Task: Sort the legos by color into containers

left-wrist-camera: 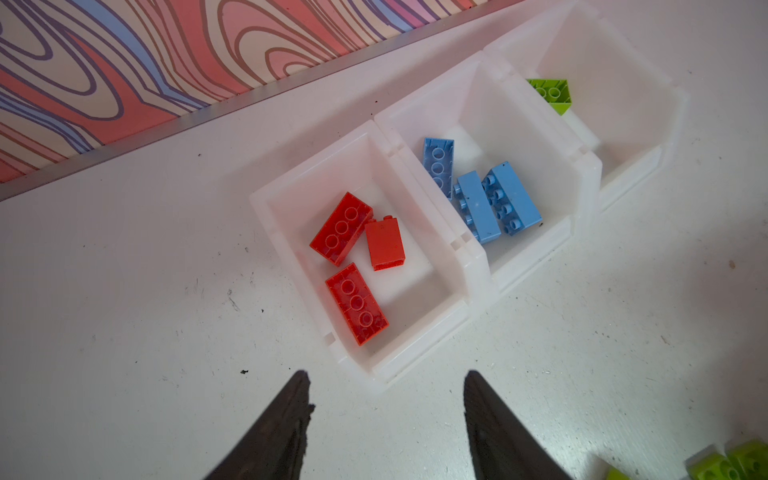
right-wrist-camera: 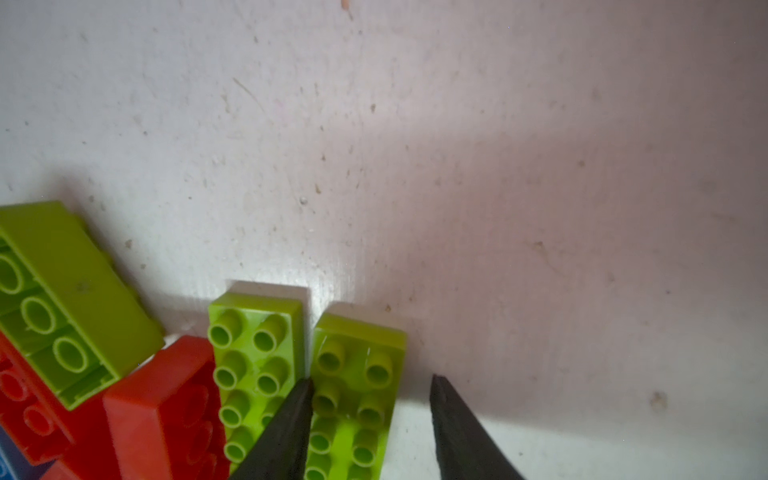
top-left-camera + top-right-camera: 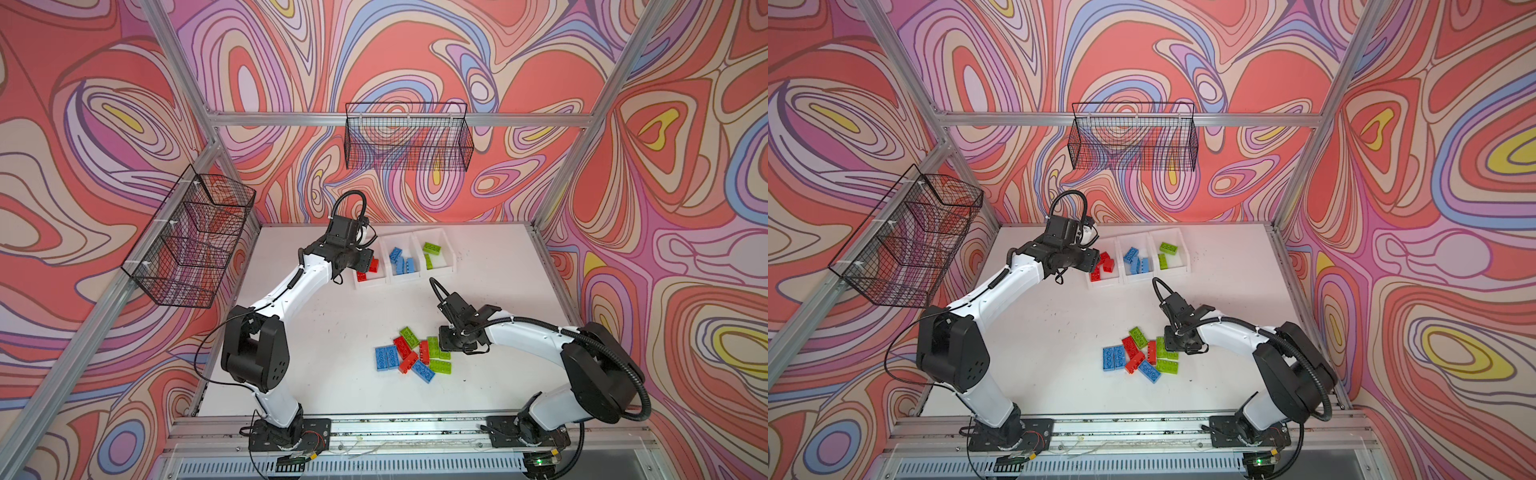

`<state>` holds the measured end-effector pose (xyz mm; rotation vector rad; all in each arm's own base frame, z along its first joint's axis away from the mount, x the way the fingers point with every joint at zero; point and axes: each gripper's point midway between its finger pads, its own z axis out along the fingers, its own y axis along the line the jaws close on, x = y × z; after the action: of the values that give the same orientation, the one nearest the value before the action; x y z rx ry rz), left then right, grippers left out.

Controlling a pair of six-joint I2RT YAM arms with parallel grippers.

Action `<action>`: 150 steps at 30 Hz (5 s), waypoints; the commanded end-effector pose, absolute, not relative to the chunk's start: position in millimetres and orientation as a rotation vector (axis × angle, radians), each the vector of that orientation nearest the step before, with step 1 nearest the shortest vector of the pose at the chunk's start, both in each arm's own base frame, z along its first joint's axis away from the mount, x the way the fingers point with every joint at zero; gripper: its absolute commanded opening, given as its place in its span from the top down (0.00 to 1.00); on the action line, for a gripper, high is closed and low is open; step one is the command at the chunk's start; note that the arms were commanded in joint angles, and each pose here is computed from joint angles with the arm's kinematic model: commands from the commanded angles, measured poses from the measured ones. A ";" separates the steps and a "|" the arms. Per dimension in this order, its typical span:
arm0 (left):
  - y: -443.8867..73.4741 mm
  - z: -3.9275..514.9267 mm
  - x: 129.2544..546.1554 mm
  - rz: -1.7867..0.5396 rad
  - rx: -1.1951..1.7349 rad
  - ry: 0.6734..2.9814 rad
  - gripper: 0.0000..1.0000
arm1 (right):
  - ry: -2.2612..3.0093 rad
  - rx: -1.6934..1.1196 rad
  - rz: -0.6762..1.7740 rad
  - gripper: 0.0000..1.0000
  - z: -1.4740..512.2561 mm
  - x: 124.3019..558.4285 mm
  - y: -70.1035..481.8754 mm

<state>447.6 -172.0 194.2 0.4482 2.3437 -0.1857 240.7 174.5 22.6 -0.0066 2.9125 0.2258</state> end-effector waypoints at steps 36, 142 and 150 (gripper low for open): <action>-174.2 195.9 444.7 -0.197 0.464 2.351 0.39 | 2.819 0.433 0.090 0.72 24.1 240.8 161.4; -197.7 29.7 206.7 -0.253 -0.239 2.832 0.38 | 2.336 0.077 0.162 0.39 157.8 538.0 157.3; -206.6 17.6 213.0 -0.230 -0.187 2.853 0.50 | 2.344 0.086 0.158 0.41 153.2 532.2 154.0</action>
<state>210.8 -203.0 20.2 -0.1719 2.8475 -0.2259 533.5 158.7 138.7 0.0670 2.3788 0.1610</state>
